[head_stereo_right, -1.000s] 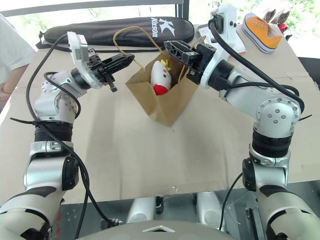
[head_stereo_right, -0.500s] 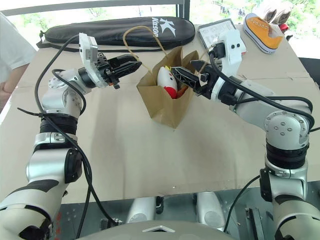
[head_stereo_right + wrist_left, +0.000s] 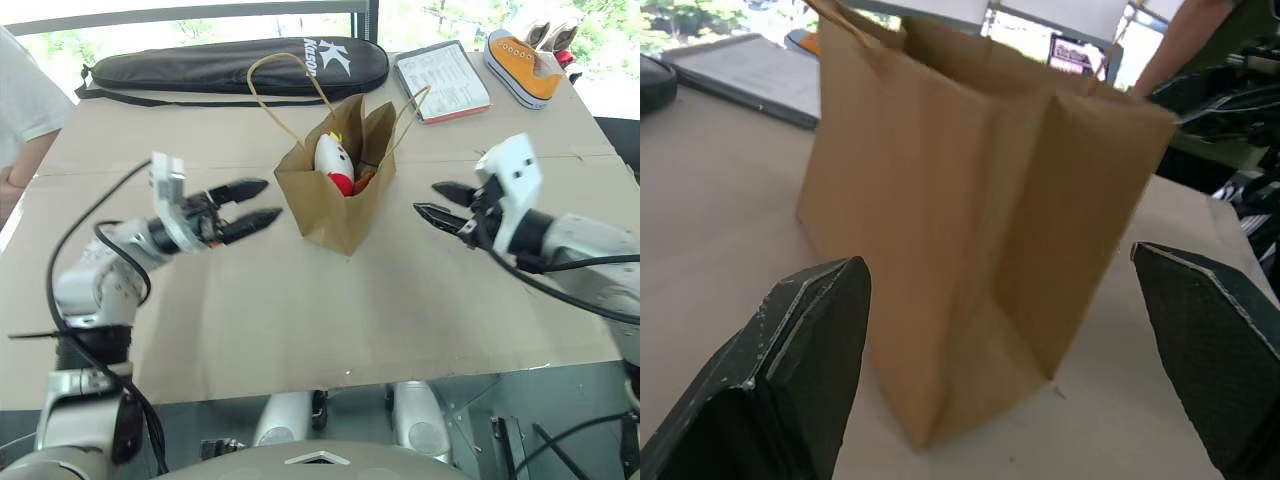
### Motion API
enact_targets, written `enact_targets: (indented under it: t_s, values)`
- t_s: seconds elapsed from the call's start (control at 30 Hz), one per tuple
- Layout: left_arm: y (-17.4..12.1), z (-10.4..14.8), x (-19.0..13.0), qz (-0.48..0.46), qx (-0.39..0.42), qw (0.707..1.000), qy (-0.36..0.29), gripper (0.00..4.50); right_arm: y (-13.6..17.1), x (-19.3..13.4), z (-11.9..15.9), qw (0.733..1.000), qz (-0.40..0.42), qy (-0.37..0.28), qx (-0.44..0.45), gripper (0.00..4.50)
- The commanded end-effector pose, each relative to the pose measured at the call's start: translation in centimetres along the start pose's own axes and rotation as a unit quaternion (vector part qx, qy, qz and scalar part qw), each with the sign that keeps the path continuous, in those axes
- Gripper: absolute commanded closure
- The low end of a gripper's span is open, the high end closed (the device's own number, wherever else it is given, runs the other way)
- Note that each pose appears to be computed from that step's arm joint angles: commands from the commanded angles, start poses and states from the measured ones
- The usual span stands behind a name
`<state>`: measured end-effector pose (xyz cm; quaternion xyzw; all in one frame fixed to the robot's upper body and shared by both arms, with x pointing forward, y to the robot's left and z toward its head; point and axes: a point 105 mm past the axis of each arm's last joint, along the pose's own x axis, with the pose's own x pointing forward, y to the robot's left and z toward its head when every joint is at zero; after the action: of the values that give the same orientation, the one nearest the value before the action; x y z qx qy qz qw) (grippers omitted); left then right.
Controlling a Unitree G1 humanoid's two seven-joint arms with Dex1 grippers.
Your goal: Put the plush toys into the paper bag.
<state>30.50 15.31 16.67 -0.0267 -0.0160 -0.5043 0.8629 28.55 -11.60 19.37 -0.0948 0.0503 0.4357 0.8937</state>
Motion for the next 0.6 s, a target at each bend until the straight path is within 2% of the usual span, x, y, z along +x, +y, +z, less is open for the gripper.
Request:
enact_targets:
  t_s: [0.03, 0.33, 0.6]
  values:
    - [-0.7, 1.6, 0.4, 0.030, 0.053, 0.998, -0.012, 0.00, 0.7, 2.7, 1.4, 0.997, 0.024, -0.039, -0.060, 4.47]
    - [-1.9, 1.4, 2.3, 0.069, 0.109, 0.992, -0.012, 0.00, 2.6, 8.1, 1.7, 0.990, 0.087, -0.077, -0.074, 4.47]
    - [-1.4, 1.9, 3.6, 0.110, 0.142, 0.984, -0.022, 0.00, 3.1, 10.0, 1.8, 0.989, 0.093, -0.104, -0.044, 4.47]
